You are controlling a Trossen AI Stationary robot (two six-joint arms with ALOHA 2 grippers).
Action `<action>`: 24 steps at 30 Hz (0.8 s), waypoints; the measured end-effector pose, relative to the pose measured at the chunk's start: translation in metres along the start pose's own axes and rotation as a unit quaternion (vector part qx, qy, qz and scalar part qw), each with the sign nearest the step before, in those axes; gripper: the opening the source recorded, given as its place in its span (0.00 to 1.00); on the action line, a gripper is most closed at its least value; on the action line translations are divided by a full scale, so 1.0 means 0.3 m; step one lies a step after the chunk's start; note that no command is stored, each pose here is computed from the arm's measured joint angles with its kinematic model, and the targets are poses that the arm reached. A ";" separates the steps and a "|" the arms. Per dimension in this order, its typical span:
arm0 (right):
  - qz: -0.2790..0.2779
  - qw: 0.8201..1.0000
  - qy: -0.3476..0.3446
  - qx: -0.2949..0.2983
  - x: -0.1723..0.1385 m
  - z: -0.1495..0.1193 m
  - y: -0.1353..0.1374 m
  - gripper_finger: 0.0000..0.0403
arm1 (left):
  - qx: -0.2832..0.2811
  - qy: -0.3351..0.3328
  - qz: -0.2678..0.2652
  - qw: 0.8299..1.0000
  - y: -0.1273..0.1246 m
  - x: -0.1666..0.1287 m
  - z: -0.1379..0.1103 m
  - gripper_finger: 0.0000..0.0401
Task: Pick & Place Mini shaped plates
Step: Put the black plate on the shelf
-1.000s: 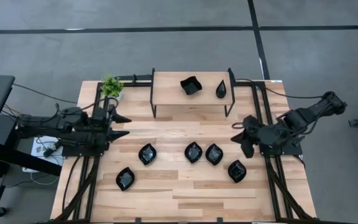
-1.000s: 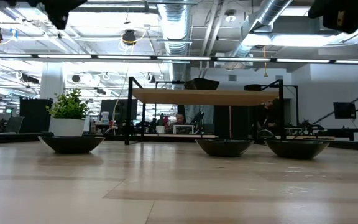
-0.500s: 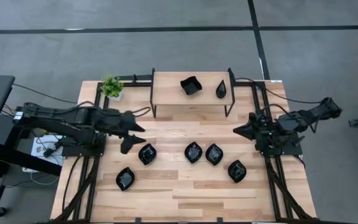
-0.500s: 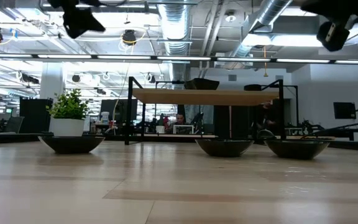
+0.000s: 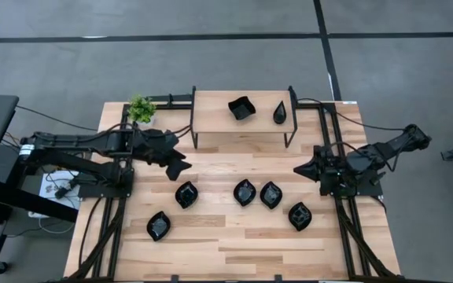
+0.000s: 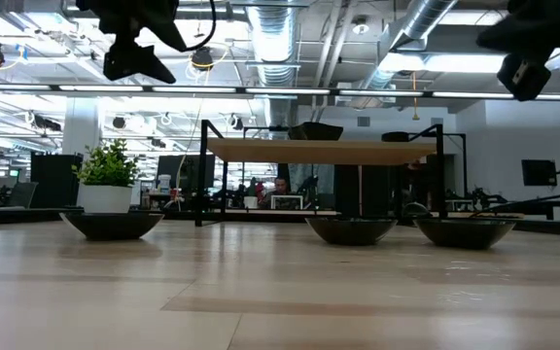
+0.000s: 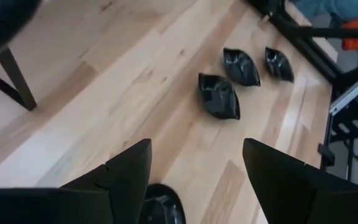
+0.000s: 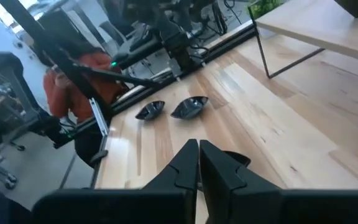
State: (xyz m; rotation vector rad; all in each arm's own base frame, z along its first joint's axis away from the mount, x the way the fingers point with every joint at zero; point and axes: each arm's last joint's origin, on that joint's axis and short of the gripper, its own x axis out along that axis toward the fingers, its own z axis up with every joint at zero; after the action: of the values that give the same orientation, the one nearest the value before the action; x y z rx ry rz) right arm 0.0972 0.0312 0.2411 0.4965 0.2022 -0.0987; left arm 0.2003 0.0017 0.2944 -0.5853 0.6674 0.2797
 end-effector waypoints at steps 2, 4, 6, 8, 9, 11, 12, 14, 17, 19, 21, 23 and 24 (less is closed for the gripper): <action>-0.002 1.000 -0.003 0.020 0.000 0.001 0.000 0.02 | -0.002 -0.010 -0.004 1.000 -0.001 0.000 0.008 0.64; -0.022 0.999 -0.017 0.030 0.000 0.004 -0.004 0.02 | -0.004 -0.015 -0.005 1.000 0.002 0.000 0.014 0.64; -0.050 0.998 -0.037 0.018 0.000 0.008 -0.010 0.02 | -0.014 -0.014 -0.004 1.000 0.008 0.001 0.016 0.64; -0.058 0.997 -0.042 -0.003 0.000 0.010 -0.012 0.02 | -0.045 -0.010 0.003 0.999 0.013 0.006 0.017 0.64; -0.059 0.997 -0.042 -0.010 0.000 0.011 -0.013 0.02 | -0.062 -0.007 0.006 0.998 0.015 0.012 0.017 0.64; -0.058 0.997 -0.043 -0.017 0.000 0.012 -0.012 0.02 | -0.083 0.008 0.016 0.996 0.018 0.034 0.012 0.64; -0.057 0.997 -0.043 -0.016 0.000 0.012 -0.012 0.02 | -0.087 0.018 0.019 0.996 0.018 0.048 0.009 0.64; -0.053 0.998 -0.041 -0.017 0.000 0.012 -0.011 0.02 | -0.089 0.052 0.019 0.995 0.017 0.086 0.000 0.64; -0.037 0.999 -0.032 -0.021 0.000 0.011 -0.008 0.02 | -0.101 0.126 0.042 0.986 0.030 0.146 -0.032 0.64; -0.032 0.999 -0.028 -0.024 0.000 0.010 -0.006 0.02 | -0.123 0.170 0.086 0.974 0.049 0.170 -0.061 0.64; -0.031 0.999 -0.030 -0.023 0.000 0.011 -0.006 0.02 | -0.141 0.199 0.145 0.959 0.071 0.183 -0.087 0.64; -0.031 0.999 -0.030 -0.023 0.000 0.011 -0.005 0.02 | -0.147 0.213 0.185 0.948 0.081 0.196 -0.104 0.64; -0.031 0.999 -0.030 -0.023 0.000 0.011 -0.006 0.02 | -0.153 0.216 0.191 0.945 0.080 0.206 -0.109 0.64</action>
State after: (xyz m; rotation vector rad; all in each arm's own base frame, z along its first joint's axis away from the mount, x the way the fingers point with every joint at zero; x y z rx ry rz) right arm 0.0977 0.0281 0.2431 0.4411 0.1613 -0.1684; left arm 0.2207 0.0055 0.2234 -0.8237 1.1786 0.6363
